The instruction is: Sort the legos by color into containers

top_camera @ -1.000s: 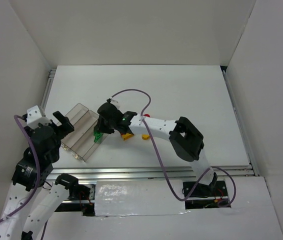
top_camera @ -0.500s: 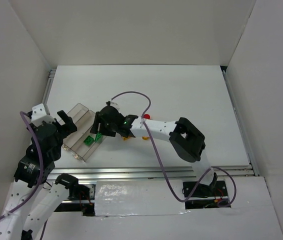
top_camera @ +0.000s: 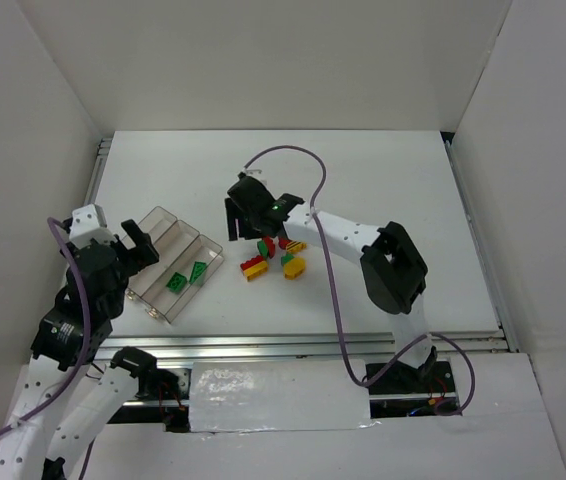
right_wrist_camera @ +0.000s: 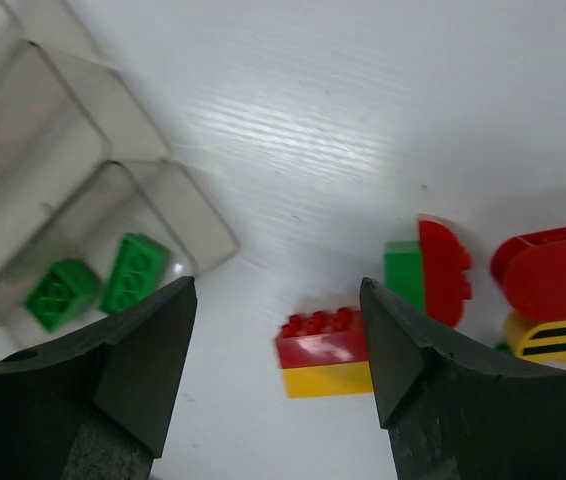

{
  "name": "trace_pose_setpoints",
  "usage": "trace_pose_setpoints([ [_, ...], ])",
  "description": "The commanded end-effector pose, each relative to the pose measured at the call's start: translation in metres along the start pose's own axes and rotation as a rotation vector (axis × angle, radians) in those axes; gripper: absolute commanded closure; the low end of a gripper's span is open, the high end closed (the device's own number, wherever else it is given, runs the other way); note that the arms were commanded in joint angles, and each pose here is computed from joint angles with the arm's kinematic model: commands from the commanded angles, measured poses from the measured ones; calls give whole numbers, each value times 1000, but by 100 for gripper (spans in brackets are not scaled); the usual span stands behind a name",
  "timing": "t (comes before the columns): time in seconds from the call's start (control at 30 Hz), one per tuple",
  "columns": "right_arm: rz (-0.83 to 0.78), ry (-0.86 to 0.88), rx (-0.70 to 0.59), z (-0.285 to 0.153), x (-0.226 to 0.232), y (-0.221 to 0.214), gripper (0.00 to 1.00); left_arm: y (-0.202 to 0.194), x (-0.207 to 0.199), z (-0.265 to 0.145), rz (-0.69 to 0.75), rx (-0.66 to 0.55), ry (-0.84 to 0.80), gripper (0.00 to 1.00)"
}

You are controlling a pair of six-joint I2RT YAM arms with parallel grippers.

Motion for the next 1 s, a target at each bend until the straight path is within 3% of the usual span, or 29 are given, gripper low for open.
trace_pose_setpoints([
  [0.0,-139,-192,100,11,-44,-9,26,5,-6,5,22,-20,-41,0],
  [0.2,-140,-188,129,16,-66,-7,25,3,-11,10,48,4,-67,0],
  [0.6,-161,-169,171,30,-67,-14,26,2,-12,12,61,15,-73,1],
  [0.97,-170,-168,112,22,-53,-12,26,1,-12,12,65,18,-76,1],
])
Point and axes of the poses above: each gripper's point midway between its finger pads, its own z axis out along the fingers, its own x axis along the line the jaws close on, y = z × x, the point moved 10 cm from there along -z, back along the fingers, and after that the axes turned 12 degrees about z, right-handed, at the moved point
